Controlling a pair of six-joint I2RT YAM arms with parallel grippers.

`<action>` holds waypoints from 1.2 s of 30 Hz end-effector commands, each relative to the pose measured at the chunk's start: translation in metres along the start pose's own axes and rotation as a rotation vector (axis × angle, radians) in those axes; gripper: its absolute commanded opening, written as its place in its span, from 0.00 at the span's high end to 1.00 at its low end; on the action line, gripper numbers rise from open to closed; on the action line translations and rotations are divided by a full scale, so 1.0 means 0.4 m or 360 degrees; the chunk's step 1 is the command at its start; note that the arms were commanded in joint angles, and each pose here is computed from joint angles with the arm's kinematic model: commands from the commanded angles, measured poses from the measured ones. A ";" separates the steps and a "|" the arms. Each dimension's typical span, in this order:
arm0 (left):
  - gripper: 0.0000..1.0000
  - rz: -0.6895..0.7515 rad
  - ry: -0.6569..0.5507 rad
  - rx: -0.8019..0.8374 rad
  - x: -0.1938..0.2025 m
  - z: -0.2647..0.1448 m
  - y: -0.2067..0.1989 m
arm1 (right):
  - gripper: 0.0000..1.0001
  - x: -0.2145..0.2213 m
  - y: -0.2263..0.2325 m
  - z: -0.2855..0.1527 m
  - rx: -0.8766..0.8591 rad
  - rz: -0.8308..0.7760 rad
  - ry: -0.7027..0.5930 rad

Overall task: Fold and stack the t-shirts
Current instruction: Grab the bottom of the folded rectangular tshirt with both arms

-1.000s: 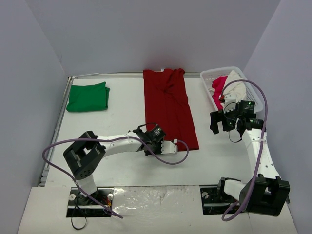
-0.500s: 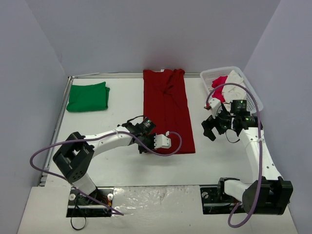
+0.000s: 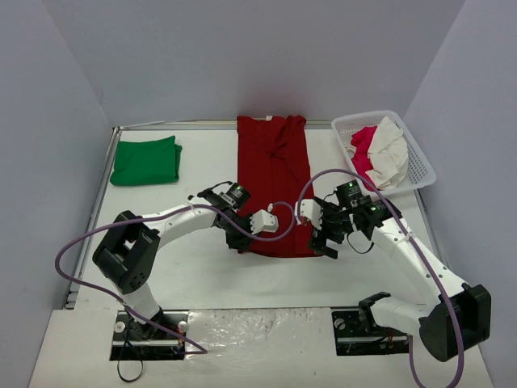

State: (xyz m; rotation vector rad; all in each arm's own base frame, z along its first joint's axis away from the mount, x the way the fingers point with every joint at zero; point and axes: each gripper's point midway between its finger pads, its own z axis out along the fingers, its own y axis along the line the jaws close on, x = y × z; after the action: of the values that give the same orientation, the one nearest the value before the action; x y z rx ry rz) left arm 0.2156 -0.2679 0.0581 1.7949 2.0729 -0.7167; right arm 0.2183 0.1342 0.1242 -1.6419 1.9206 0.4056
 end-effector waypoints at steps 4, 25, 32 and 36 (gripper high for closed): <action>0.98 -0.0117 -0.0094 0.0152 -0.022 -0.020 -0.025 | 0.07 0.114 0.063 0.073 -0.0168 -0.0143 0.0349; 0.98 -0.0201 -0.0153 0.0246 -0.018 -0.014 -0.027 | 0.13 0.175 0.046 0.226 -0.0282 -0.0074 0.0458; 0.98 -0.0221 -0.0166 0.0248 -0.016 -0.022 -0.019 | 0.52 0.208 0.058 0.244 -0.0328 -0.0013 0.0542; 0.98 -0.0240 -0.0185 0.0227 -0.013 -0.037 -0.008 | 0.67 0.202 0.051 0.229 -0.0277 0.0013 0.0548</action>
State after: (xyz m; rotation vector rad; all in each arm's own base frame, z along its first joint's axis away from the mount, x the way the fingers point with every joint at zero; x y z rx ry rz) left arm 0.2153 -0.2574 0.0535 1.6363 2.2120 -0.9393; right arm 0.2257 0.1377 0.0052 -1.9372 2.0754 0.3323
